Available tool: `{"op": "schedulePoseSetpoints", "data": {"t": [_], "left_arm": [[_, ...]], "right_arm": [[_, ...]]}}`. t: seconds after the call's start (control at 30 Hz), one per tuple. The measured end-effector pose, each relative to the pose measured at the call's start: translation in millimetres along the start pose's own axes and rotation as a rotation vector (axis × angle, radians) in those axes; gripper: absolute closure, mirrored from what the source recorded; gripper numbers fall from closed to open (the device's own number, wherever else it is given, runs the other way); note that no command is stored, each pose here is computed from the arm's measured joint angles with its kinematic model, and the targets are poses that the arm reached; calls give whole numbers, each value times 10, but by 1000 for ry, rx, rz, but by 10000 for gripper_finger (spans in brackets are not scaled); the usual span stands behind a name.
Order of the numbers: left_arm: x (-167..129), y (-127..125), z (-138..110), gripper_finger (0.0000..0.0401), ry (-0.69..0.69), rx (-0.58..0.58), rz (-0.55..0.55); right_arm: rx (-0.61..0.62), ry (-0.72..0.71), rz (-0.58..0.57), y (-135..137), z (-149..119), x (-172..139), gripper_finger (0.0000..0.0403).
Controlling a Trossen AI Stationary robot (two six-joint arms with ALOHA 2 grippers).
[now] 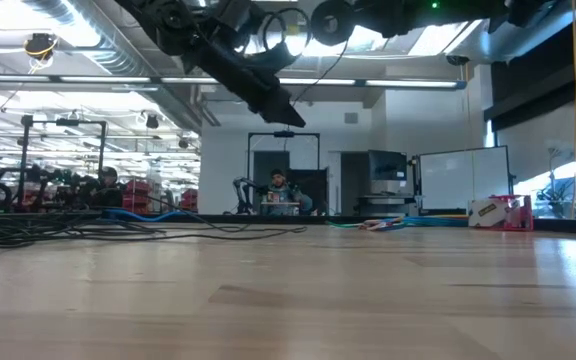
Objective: Coiling cords
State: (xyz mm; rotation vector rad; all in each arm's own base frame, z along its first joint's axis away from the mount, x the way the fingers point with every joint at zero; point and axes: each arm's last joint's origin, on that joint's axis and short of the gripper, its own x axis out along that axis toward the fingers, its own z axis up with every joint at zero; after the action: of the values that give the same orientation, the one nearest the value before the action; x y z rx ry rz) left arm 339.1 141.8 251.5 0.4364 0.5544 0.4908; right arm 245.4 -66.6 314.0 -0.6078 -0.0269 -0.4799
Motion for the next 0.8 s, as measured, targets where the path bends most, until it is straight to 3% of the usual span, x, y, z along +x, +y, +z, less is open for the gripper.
{"op": "schedulePoseSetpoints", "data": {"t": [0.27, 0.4, 0.53, 0.8], "left_arm": [[-8, -11, -32, 394, 12, 23, -63], [8, 48, -90, 395, 44, 20, -56], [11, 267, -171, 397, 75, -37, 32], [-369, 735, -34, 397, -29, -150, 177]], "right_arm": [[-20, 14, 10, 10, -14, 0, 394], [-20, 8, 25, 17, -13, -1, 394], [-29, 28, 82, 53, -47, -3, 394], [-37, 82, 136, 96, -105, -11, 394]]}}
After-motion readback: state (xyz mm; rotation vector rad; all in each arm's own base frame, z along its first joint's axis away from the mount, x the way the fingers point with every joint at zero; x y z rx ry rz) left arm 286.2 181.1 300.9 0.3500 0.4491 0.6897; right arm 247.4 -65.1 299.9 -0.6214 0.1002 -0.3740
